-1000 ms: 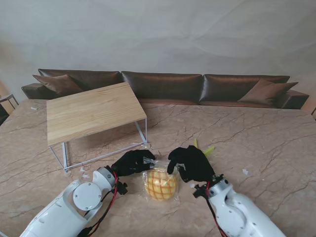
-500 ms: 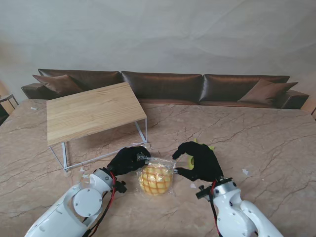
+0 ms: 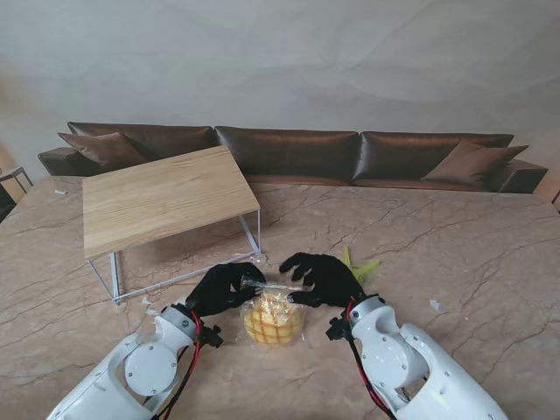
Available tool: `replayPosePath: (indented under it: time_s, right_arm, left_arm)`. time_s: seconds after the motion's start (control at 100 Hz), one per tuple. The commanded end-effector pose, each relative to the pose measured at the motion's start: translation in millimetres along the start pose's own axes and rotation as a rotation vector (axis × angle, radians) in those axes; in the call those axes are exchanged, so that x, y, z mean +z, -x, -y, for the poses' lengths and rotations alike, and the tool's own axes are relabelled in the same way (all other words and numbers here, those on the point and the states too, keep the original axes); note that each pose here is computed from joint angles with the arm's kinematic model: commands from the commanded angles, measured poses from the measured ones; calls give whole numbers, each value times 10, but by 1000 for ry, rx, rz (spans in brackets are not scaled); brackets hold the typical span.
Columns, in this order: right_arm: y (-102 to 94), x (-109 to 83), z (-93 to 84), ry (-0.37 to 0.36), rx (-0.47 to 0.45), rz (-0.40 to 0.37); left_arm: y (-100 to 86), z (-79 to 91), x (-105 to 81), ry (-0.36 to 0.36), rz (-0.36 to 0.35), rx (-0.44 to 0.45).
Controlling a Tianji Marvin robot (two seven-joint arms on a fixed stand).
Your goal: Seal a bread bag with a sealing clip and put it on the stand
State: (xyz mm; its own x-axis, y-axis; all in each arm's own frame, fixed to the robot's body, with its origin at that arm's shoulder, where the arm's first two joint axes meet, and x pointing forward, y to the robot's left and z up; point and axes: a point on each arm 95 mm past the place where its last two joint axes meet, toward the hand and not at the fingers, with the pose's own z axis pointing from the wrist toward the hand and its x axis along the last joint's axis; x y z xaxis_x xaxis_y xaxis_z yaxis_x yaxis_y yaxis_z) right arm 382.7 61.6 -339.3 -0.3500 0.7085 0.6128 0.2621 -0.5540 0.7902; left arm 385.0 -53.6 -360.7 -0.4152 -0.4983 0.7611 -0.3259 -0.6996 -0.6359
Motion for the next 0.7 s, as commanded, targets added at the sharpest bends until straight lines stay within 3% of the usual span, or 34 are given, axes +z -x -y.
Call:
replayPosePath:
  time_s: [0.0,0.32,0.49,0.69]
  right_arm:
    - [-12,42,2,24,9,-13]
    - [83,79,-119,32,-27,-39]
    - [138,8,-245,55,-104,-42]
    - [255,-145,-512,91,-232,-12]
  left_arm:
    - [-7,-21,-33,4,1,-12]
    - [75,51,-41,-1,11,28]
    - [109,53,-27,-12,16,30]
    - [113,68,-28,-40,19,28]
